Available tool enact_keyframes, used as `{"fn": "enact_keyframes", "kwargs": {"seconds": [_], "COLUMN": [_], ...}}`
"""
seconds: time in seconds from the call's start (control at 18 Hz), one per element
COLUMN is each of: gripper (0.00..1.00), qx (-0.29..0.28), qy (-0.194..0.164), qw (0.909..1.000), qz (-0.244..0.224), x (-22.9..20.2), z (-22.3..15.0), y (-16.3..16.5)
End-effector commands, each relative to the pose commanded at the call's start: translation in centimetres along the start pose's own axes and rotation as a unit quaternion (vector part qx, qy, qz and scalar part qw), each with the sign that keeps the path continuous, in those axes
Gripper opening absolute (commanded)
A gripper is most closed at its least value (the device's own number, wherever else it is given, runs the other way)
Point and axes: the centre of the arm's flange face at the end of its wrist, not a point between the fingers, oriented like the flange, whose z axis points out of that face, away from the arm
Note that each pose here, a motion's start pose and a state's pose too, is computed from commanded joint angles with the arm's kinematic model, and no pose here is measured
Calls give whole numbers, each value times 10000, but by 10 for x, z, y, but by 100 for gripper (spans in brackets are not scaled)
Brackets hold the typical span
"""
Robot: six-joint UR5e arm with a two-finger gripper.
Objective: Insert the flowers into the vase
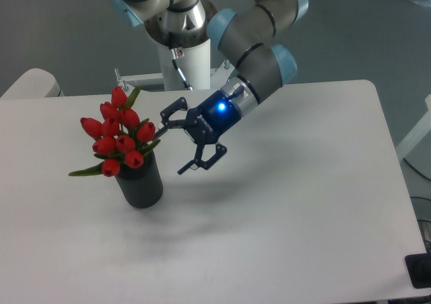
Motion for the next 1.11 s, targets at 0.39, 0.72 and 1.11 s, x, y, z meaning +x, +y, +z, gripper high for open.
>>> {"fn": "enact_keyframes", "kwargs": {"seconds": [0.39, 0.72, 1.11], "gripper": [100, 100, 100], "qx": [-368, -1571, -3350], "qy": [-593, -904, -1360], "qw": [9975, 9827, 9292], "qz": [124, 376, 768], "x": [-55, -107, -155], "z": [-60, -84, -113], "y": [-12, -24, -54]}}
